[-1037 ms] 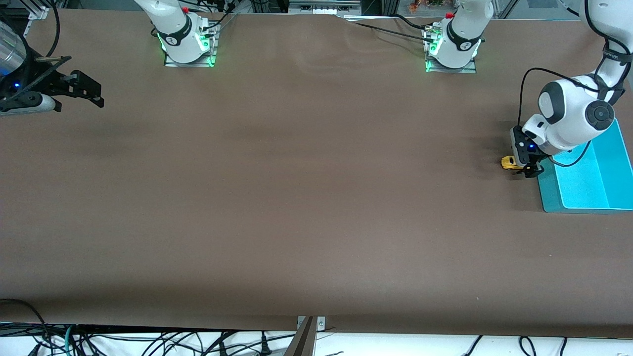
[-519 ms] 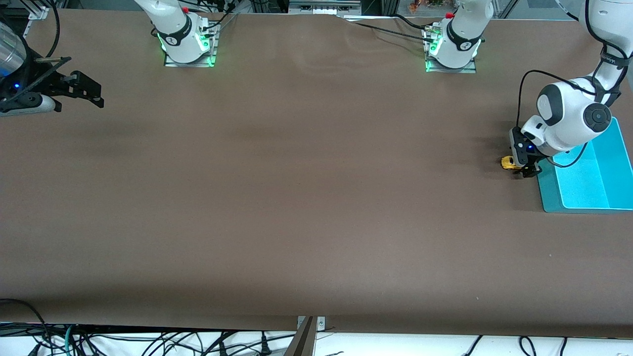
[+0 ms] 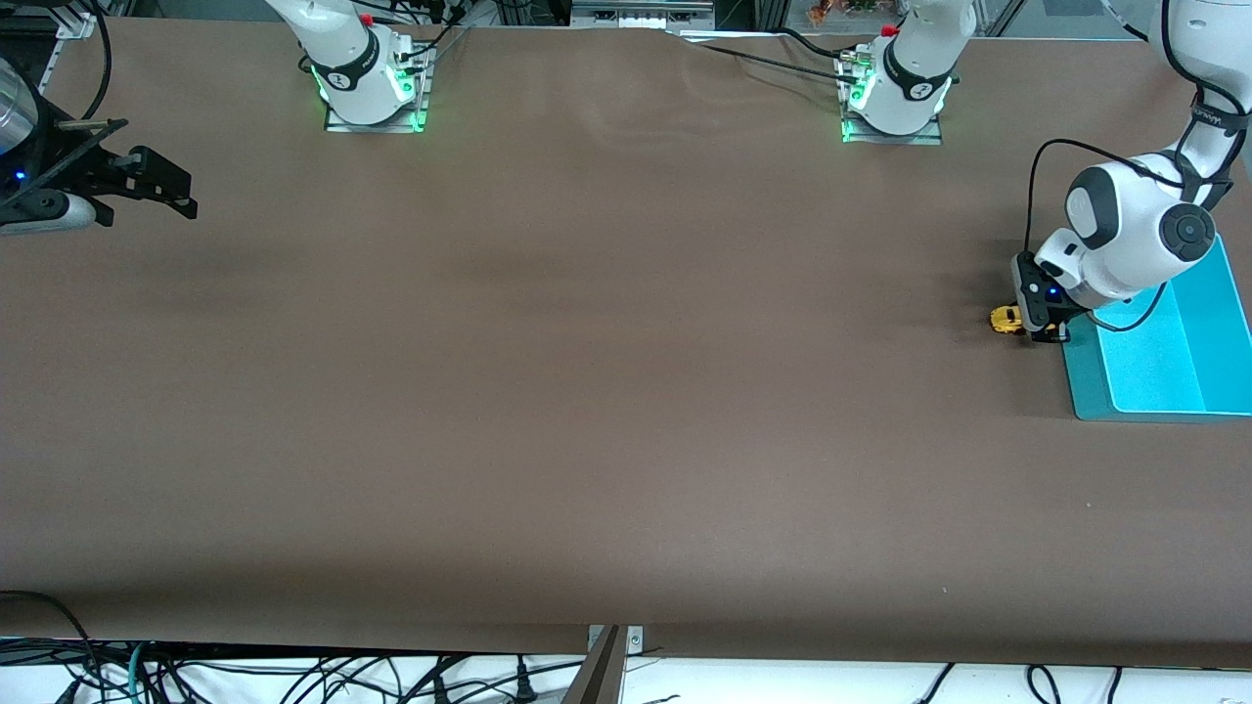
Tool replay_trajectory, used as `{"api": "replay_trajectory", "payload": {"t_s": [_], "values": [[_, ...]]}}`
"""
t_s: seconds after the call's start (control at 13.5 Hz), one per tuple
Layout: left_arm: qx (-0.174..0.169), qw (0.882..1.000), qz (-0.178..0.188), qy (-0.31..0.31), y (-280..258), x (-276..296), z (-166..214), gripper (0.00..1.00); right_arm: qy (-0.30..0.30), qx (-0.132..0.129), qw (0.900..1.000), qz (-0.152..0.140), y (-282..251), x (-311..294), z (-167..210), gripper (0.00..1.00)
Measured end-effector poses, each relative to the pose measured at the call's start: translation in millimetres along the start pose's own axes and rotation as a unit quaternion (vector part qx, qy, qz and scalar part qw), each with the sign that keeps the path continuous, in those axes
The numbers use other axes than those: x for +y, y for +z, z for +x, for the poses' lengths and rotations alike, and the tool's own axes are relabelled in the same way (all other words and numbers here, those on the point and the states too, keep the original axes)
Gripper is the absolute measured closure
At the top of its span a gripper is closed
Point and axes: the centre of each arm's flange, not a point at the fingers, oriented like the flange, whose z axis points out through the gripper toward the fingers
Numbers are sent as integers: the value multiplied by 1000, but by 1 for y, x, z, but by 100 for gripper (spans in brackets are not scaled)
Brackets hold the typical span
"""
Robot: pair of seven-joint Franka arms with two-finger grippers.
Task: Wind and store yellow beetle car
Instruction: 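Lift the car with the left gripper over the blue bin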
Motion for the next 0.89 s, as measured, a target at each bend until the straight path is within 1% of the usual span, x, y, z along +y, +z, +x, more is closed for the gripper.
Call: {"api": "replay_trajectory", "payload": {"t_s": [0.15, 0.3, 0.44, 0.74, 0.89], "values": [[4, 1000, -14, 11, -12, -8, 14, 54, 9, -6, 1000, 0, 1, 11, -1, 0], [14, 1000, -20, 14, -34, -14, 32, 54, 14, -1, 1000, 0, -4, 16, -1, 0], [15, 999, -27, 20, -65, -19, 46, 54, 15, 4, 1000, -1, -10, 17, -1, 0], [11, 998, -58, 12, -135, -44, 37, 54, 15, 9, 1000, -1, -15, 17, -1, 0], [7, 998, -64, 5, -167, -55, 25, 54, 15, 11, 1000, -1, -17, 17, -1, 0]]}}
